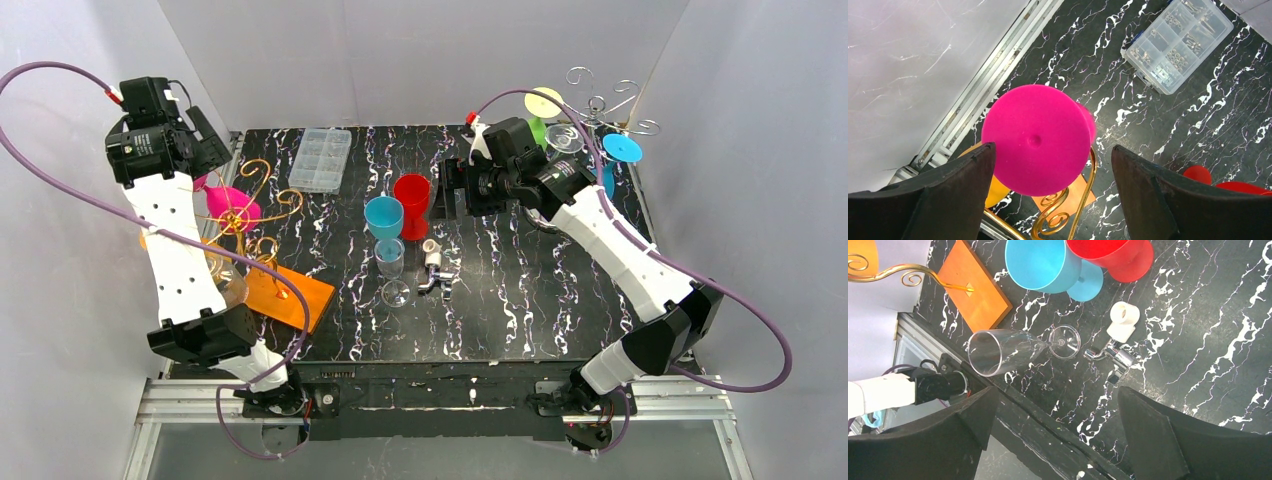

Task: Take the wine glass off the wine glass rack
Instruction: Pick up the wine glass from the wine rack.

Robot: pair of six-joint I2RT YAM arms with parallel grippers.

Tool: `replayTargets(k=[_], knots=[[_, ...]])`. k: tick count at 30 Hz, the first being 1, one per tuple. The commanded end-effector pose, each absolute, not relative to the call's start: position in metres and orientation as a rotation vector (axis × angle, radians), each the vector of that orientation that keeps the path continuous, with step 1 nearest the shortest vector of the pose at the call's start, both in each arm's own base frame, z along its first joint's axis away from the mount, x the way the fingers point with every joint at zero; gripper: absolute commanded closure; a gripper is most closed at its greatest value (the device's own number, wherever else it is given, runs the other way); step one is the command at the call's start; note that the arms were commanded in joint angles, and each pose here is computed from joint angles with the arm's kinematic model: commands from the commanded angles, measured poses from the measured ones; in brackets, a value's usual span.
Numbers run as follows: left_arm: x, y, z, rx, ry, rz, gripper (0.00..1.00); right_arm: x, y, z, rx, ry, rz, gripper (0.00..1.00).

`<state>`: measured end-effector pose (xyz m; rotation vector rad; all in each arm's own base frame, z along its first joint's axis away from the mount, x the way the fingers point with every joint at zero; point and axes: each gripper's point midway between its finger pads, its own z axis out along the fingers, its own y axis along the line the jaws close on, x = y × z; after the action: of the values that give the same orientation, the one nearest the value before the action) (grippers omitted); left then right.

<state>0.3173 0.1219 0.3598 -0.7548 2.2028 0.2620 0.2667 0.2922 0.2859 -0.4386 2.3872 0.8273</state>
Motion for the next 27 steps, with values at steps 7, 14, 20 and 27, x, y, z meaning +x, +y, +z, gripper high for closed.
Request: replayTargets(k=[7, 14, 20, 27], knots=[[0.315, 0.122, 0.364, -0.753, 2.193, 0.257, 0.21, 0.271, 0.297, 0.293, -0.472, 2.329, 0.833, 0.02], [0.305, 0.123, 0.368, -0.762, 2.176, 0.28, 0.12, 0.27, 0.298, 0.292, -0.475, 2.329, 0.833, 0.02], [0.296, 0.124, 0.372, -0.772, 2.161, 0.3, 0.08, 0.27, 0.299, 0.291, -0.479, 2.33, 0.831, 0.02], [0.291, 0.126, 0.376, -0.781, 2.142, 0.317, 0.06, 0.269, 0.3, 0.29, -0.485, 2.333, 0.829, 0.02]])
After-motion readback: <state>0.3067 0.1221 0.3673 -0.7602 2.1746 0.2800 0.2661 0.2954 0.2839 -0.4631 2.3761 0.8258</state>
